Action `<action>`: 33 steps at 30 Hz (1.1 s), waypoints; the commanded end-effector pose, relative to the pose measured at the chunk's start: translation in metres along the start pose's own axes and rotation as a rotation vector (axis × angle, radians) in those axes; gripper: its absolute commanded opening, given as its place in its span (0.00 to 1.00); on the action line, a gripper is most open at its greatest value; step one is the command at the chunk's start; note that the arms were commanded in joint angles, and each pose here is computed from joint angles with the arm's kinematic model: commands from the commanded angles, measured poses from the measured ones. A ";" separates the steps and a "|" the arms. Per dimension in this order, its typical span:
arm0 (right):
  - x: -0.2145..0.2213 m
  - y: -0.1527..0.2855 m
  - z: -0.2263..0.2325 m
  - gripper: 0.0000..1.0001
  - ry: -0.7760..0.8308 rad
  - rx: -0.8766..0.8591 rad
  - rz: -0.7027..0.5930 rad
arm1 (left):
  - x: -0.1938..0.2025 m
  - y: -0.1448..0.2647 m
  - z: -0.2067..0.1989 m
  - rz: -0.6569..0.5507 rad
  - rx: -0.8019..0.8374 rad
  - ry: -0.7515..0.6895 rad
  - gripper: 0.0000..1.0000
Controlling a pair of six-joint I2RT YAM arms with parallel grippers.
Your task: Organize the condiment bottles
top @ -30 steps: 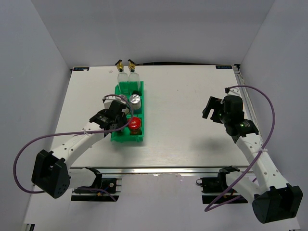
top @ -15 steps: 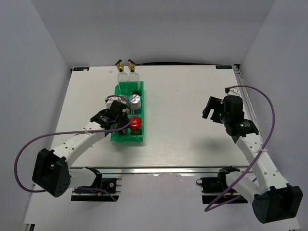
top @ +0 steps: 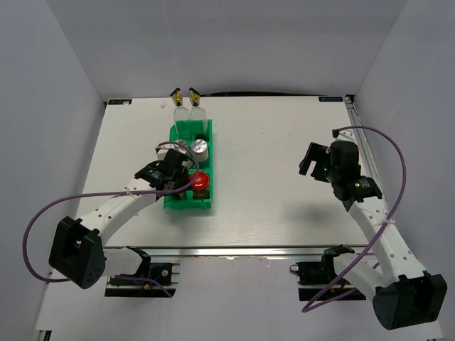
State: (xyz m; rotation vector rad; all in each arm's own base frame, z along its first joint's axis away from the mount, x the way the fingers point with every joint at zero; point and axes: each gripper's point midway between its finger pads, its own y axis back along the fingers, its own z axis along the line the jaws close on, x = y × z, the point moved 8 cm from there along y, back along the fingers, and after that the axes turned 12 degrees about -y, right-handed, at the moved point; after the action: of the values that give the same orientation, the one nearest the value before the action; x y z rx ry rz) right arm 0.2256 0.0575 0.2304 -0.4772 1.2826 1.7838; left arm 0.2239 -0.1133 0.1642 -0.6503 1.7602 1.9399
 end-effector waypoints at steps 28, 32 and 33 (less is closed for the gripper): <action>-0.013 0.007 0.001 0.89 0.005 0.007 -0.069 | -0.076 0.051 0.044 -0.334 -0.386 0.172 0.98; -0.023 0.013 -0.001 0.89 -0.037 0.071 -0.129 | -0.110 0.059 0.063 -0.401 -0.390 0.303 0.98; -0.025 0.014 -0.001 0.89 -0.038 0.074 -0.142 | -0.115 0.063 0.070 -0.428 -0.381 0.347 0.98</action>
State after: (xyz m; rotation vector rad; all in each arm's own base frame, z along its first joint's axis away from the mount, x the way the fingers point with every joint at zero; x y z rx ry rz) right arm 0.2253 0.0516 0.2318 -0.4606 1.3040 1.7184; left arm 0.2638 -0.0707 0.2598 -1.2228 1.3348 2.0125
